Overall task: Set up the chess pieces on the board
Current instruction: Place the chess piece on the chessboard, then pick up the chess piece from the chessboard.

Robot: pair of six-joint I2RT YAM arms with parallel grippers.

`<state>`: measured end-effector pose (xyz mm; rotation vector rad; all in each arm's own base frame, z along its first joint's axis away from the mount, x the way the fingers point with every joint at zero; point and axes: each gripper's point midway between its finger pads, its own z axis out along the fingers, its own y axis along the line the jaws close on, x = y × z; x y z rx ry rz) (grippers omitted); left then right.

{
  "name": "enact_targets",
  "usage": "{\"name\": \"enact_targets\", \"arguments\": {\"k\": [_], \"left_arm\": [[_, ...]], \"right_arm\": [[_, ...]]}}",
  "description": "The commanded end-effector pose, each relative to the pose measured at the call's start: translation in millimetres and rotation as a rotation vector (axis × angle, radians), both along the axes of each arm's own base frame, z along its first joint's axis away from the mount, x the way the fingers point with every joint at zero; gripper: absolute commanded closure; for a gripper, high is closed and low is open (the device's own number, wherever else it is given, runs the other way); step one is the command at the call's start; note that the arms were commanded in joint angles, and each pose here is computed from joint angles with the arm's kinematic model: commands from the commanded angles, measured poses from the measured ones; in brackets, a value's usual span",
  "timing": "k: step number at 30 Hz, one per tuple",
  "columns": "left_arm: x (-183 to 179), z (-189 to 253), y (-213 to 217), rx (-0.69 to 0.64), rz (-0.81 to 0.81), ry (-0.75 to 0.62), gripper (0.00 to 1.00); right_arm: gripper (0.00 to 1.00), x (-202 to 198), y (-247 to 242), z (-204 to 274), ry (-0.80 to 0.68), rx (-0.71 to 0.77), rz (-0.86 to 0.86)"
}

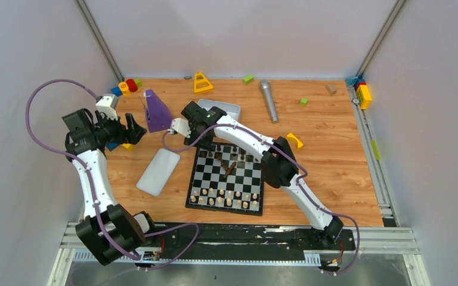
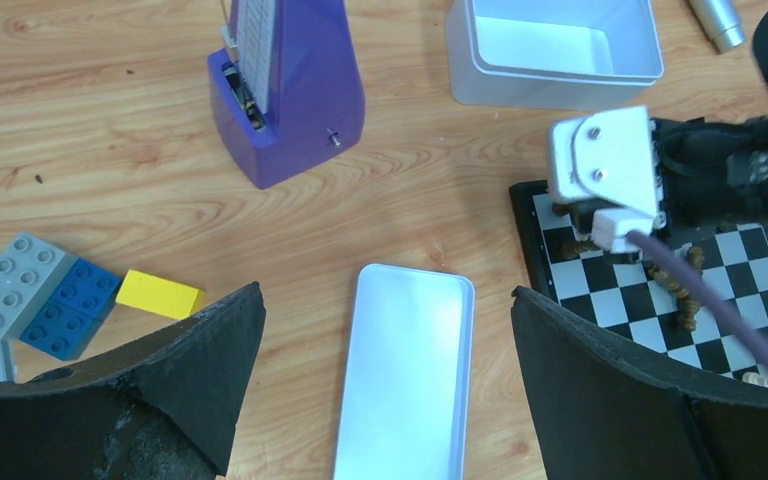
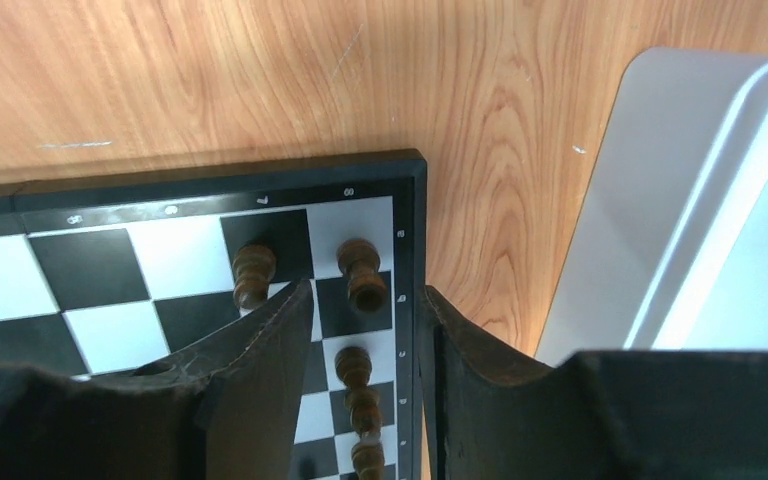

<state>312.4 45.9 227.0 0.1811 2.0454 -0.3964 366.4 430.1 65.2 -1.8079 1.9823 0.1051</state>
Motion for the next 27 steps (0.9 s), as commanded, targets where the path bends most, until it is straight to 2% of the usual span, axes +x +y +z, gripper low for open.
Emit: {"name": "enact_targets", "arguments": {"k": [1, 4, 9, 19, 27], "left_arm": [[-0.6, 16.3, -10.6, 0.013, -0.082, -0.11, 0.0], [-2.5, 15.3, -15.8, 0.007, -0.114, -0.125, 0.0], [-6.7, 15.1, -20.4, 0.007, -0.136, -0.129, 0.01], [-14.2, 17.7, -32.1, -0.022, -0.178, -0.149, 0.03], [-14.0, 16.3, -33.3, 0.004, -0.188, -0.156, 0.05]], "right_arm": [[0.56, 7.7, 1.0, 93.7, -0.006, 0.266, -0.075], [0.56, -10.8, -7.9, 112.4, 0.076, 0.343, -0.058], [0.6, -34.0, -26.2, 108.2, 0.151, 0.336, -0.058], [0.61, -65.8, -57.0, 56.9, 0.304, 0.238, -0.117], [0.61, -85.7, -69.6, 23.4, 0.394, 0.174, -0.134]]}}
